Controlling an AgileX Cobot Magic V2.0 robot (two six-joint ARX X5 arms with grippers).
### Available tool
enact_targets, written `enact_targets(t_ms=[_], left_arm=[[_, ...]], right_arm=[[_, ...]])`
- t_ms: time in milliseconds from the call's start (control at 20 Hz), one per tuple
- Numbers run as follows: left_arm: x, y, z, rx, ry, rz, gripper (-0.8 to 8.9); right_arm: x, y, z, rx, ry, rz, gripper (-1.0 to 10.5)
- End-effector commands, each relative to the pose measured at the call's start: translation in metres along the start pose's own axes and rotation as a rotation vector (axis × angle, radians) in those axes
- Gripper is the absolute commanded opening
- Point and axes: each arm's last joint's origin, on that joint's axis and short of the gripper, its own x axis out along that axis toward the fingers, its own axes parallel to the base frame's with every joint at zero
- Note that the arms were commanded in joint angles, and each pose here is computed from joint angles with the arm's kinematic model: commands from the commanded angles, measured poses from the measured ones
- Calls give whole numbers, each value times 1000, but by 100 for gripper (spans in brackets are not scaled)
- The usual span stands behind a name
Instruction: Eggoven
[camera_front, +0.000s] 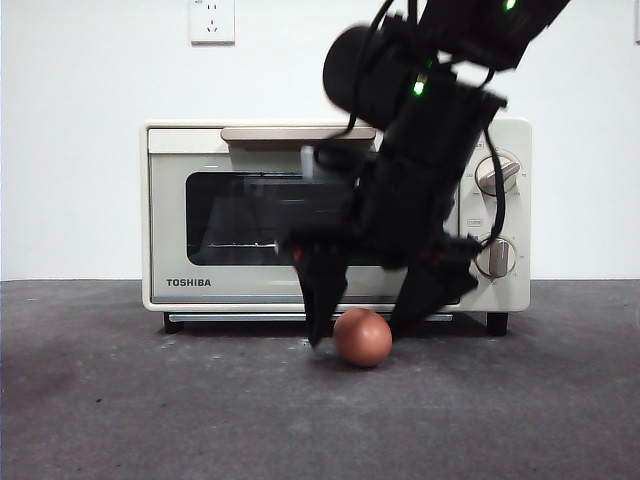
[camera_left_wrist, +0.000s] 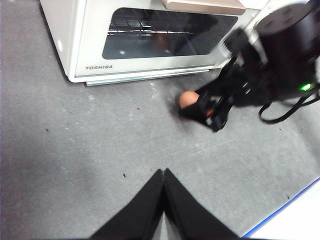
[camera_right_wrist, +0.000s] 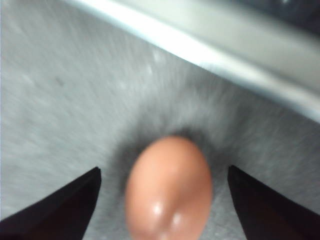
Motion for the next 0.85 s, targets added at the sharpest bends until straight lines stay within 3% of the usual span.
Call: enact_targets(t_ms=[50, 400, 600, 850], left_arm=[[-2, -2, 3, 23, -7, -5, 7], [-2, -2, 3, 19, 0, -5, 7], [-2, -2, 3, 20, -1, -5, 7], [-2, -2, 5, 29, -19, -6, 7]], right_arm=[[8, 5, -1, 19, 0, -17, 353], [11, 8, -1, 42, -8, -15, 164], [11, 7, -1, 43, -14, -33, -1], [-4, 13, -4, 2, 16, -20, 3]])
